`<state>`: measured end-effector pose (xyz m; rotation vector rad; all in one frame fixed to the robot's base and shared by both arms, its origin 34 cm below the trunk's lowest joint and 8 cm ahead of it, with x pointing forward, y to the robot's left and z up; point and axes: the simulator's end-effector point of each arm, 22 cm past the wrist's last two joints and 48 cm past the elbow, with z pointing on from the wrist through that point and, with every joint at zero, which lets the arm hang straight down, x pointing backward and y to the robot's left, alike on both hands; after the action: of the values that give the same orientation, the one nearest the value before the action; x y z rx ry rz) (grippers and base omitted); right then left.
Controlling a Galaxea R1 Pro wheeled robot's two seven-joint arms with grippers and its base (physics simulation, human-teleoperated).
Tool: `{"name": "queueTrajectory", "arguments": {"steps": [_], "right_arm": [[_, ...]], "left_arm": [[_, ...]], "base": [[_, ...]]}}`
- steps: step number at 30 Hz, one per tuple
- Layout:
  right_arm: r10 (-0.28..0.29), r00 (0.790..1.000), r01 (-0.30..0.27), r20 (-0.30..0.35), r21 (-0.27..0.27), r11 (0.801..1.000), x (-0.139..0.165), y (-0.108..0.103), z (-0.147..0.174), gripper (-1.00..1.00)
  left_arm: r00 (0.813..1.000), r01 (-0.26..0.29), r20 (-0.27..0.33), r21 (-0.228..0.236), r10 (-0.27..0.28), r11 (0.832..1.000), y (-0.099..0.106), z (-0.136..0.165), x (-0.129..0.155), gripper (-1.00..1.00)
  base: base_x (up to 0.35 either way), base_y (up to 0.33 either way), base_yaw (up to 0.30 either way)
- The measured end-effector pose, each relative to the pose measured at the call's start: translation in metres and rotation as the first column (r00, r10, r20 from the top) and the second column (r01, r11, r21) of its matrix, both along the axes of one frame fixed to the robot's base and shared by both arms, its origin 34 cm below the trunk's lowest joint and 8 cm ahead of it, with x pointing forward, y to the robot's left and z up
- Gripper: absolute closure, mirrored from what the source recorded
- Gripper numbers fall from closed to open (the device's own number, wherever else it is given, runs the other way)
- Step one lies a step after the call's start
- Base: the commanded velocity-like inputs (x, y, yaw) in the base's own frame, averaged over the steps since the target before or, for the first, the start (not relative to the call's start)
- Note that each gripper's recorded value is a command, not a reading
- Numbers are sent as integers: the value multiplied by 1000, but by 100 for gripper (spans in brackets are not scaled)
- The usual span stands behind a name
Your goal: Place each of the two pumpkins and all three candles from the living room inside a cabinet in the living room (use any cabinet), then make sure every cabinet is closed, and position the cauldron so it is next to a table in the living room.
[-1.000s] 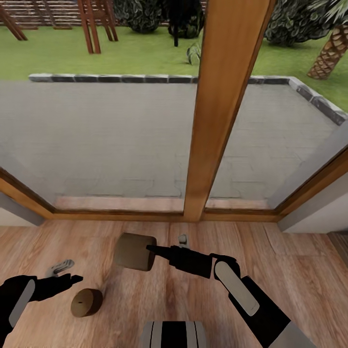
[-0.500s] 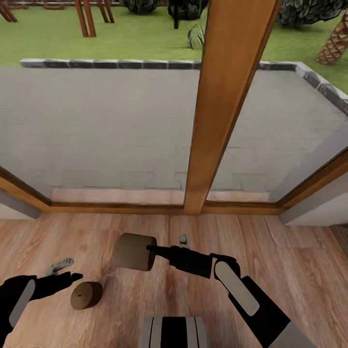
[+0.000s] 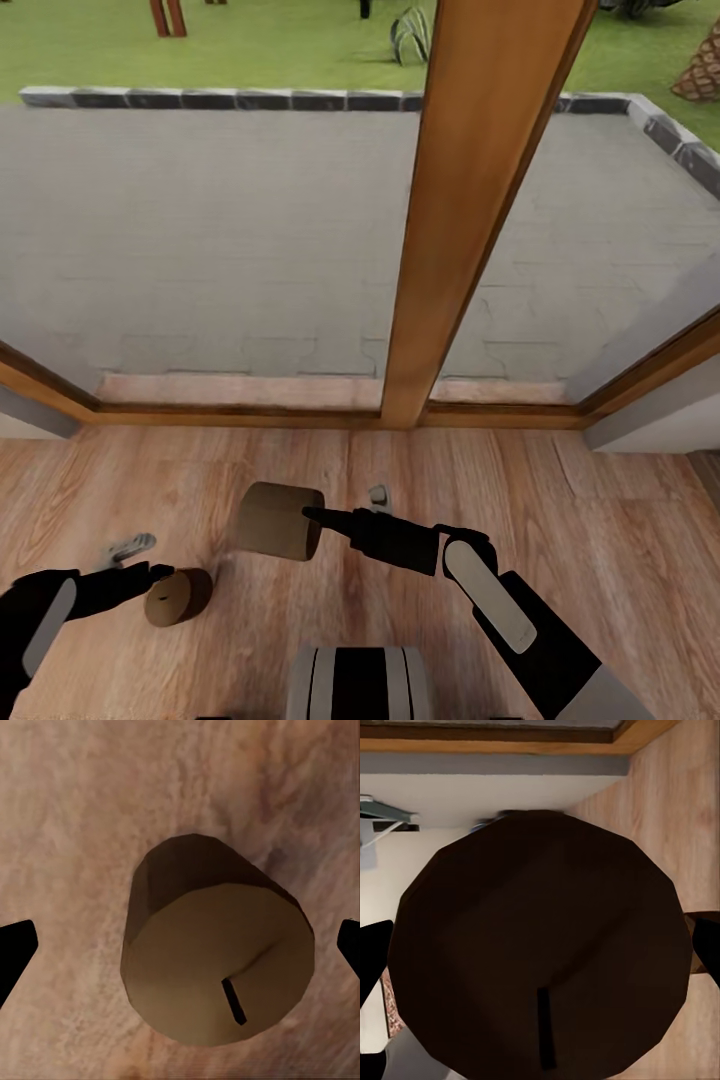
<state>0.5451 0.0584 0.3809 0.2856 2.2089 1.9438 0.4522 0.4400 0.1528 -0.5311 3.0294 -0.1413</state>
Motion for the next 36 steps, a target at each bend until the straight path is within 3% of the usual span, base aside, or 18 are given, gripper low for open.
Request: {"name": "queueTrajectory", "arguments": {"steps": [4,11,17,36], "right_arm": [[1,1000,-1,-16,0,1000,-2,0,-8,100],[2,999,-2,-45,1,1000,-7,1,-21,100],[0,999,0,-45,2,1000,-6,1,-21,100],[-13,999,13,-46,-1,1000,-5,1,-27,100]], "left_arm": [[1000,-3,-15,-6,3,1000,-12,-11,-6,-100],[998,-9,-58,35,11,999,-16,-28,-21,-100],[999,-10,-41,24,11,1000,-32,-33,-19,-100],[999,-11,-45,21,12,1000,-35,-39,-22,-100]], "base": [[0,0,0],[0,0,0],[0,0,0],[0,0,0]]}}
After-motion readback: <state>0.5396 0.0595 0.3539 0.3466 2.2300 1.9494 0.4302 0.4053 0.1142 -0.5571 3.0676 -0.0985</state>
